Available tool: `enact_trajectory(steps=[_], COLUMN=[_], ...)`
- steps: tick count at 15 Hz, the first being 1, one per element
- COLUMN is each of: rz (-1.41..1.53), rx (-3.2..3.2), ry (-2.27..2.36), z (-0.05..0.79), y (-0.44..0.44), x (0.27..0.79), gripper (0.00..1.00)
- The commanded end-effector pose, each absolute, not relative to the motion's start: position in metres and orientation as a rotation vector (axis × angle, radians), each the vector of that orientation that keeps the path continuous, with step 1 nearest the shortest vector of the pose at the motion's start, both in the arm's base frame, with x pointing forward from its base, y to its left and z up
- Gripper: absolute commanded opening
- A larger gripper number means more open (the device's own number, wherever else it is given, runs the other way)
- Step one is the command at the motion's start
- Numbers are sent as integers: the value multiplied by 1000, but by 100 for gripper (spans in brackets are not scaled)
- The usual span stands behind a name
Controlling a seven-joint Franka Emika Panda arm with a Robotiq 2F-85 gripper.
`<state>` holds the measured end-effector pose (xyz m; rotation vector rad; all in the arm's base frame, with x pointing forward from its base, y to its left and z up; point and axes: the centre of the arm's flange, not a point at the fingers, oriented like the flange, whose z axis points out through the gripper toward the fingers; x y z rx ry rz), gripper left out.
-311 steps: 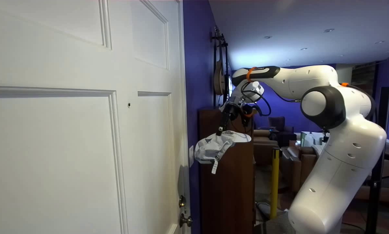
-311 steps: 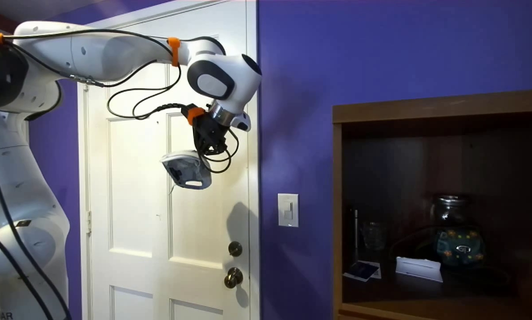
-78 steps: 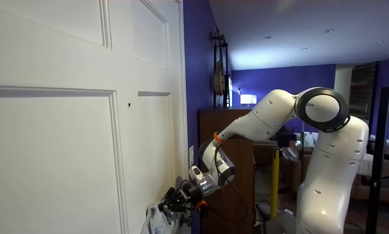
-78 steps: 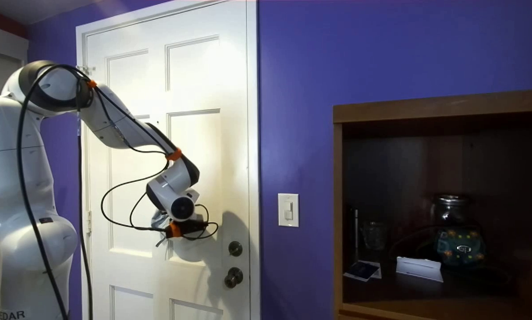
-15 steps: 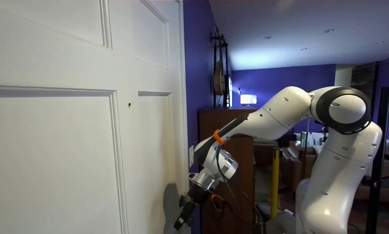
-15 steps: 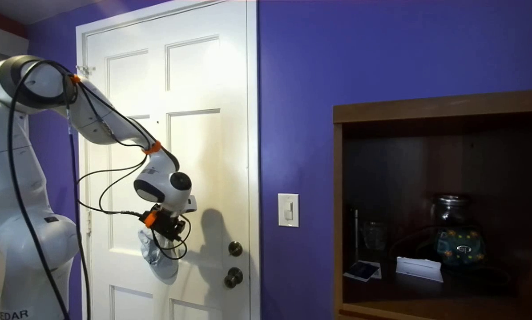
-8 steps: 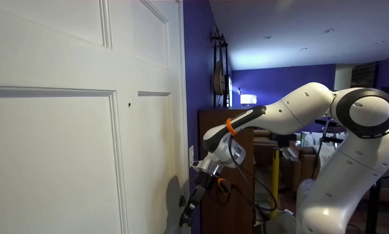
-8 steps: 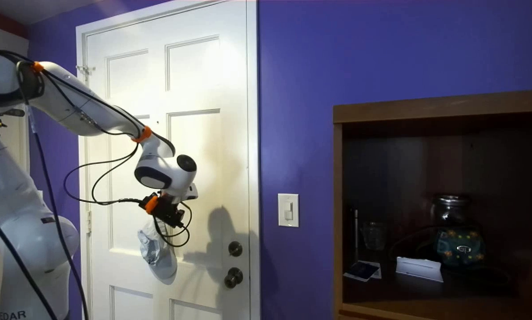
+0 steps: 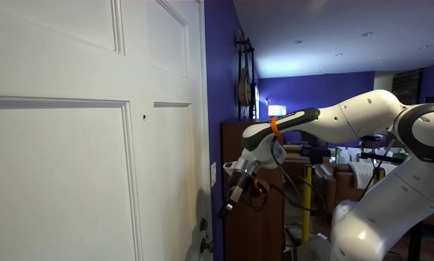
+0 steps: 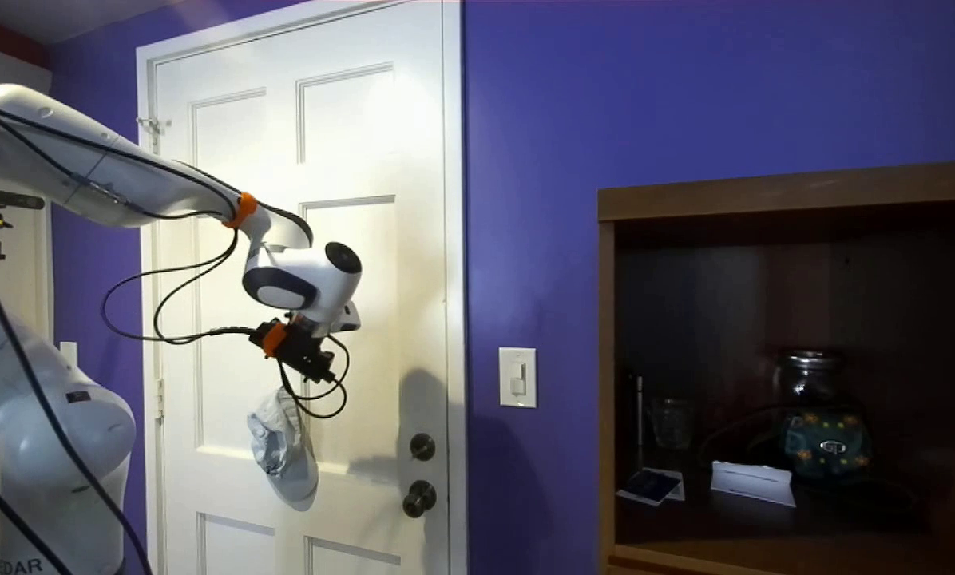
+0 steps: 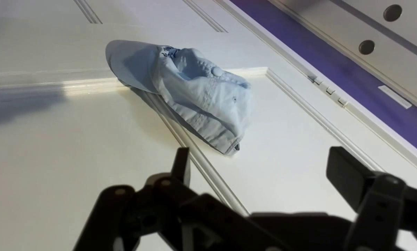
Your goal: Remove the white cap from the cabinet top and hang it on the door coat hanging hook
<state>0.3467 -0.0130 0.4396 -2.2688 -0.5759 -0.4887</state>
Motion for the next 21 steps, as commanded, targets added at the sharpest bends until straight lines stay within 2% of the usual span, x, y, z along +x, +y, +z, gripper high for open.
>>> enact_trajectory(steps=[1,13,21], rz=[-474,-444,-473], rx=[-2291,-2330,-2318], ry=[-571,-519,-528], z=[477,538,529], y=[-35,-81,-79], x=[331,318,325], gripper=[100,100,100])
